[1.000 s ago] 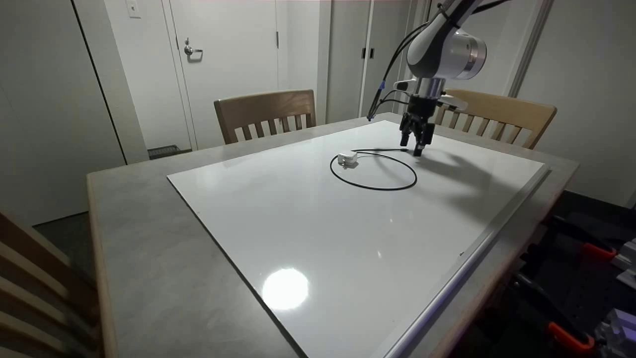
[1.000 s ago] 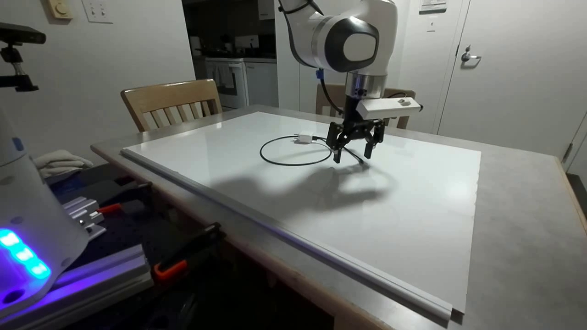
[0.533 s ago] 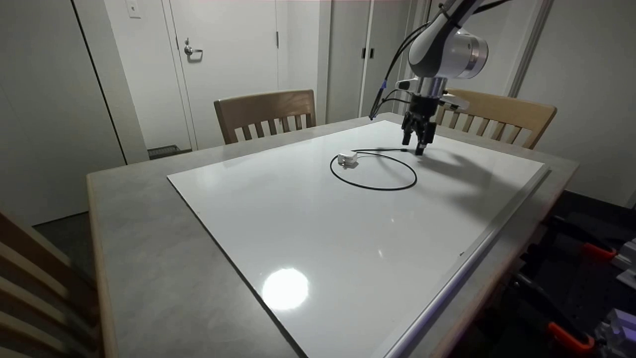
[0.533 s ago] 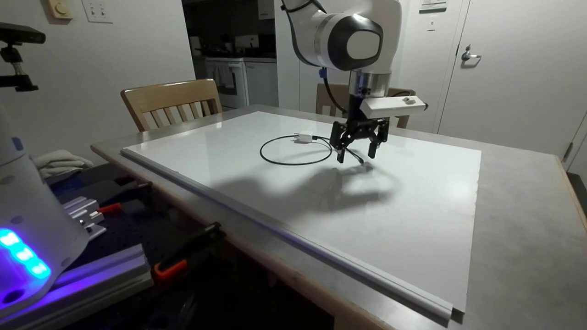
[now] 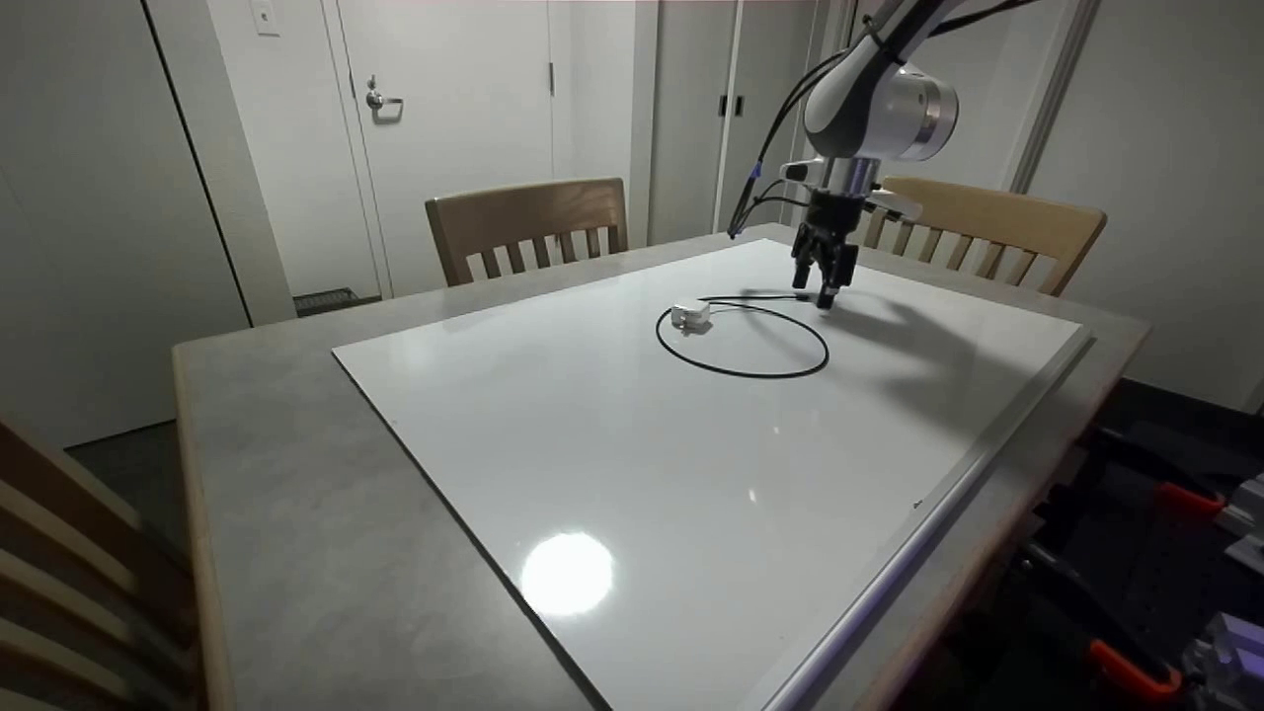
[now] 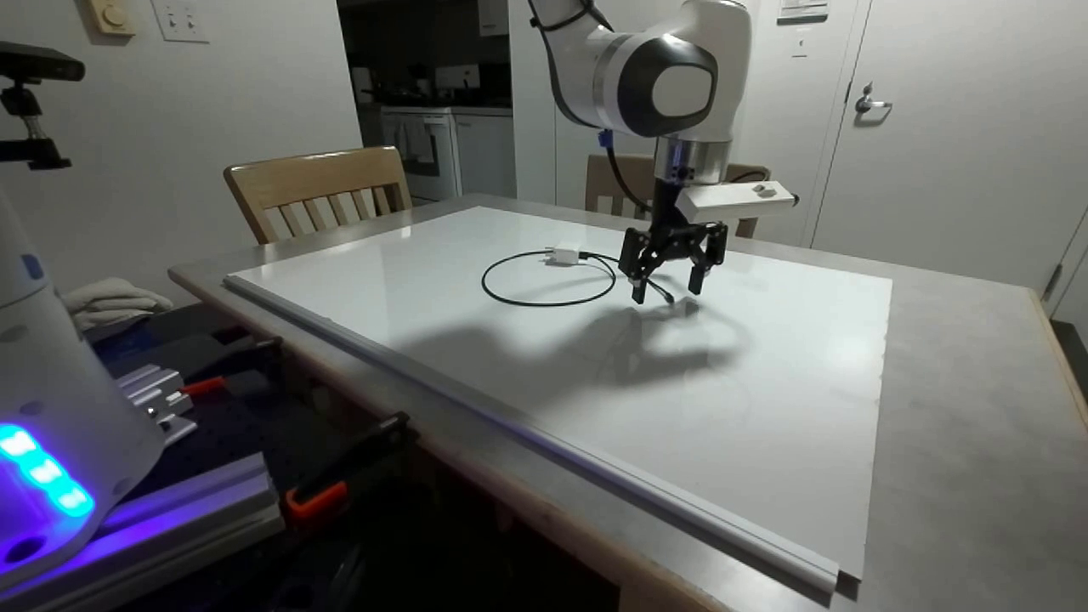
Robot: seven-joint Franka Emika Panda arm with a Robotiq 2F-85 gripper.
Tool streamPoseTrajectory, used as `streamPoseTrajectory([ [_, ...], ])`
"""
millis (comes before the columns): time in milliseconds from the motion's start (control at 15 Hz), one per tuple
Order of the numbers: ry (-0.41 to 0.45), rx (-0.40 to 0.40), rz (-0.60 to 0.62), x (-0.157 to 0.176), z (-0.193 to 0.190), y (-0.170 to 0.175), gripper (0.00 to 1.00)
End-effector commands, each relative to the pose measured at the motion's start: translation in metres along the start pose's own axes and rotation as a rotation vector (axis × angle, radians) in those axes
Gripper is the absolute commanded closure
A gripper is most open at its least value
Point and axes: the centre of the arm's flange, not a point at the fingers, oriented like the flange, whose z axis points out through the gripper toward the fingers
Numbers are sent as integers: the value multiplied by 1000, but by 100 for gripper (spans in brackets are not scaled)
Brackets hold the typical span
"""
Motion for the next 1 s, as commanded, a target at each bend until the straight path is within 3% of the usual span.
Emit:
streamPoseTrajectory([
  [0,17,22,-15,3,9,15,0],
  [200,19,28,-16,5,10,18,0],
  [267,18,29,-13,4,9,19,9],
  [333,18,30,-12,4,8,19,26],
  [933,16,8,0,2,0,24,90],
])
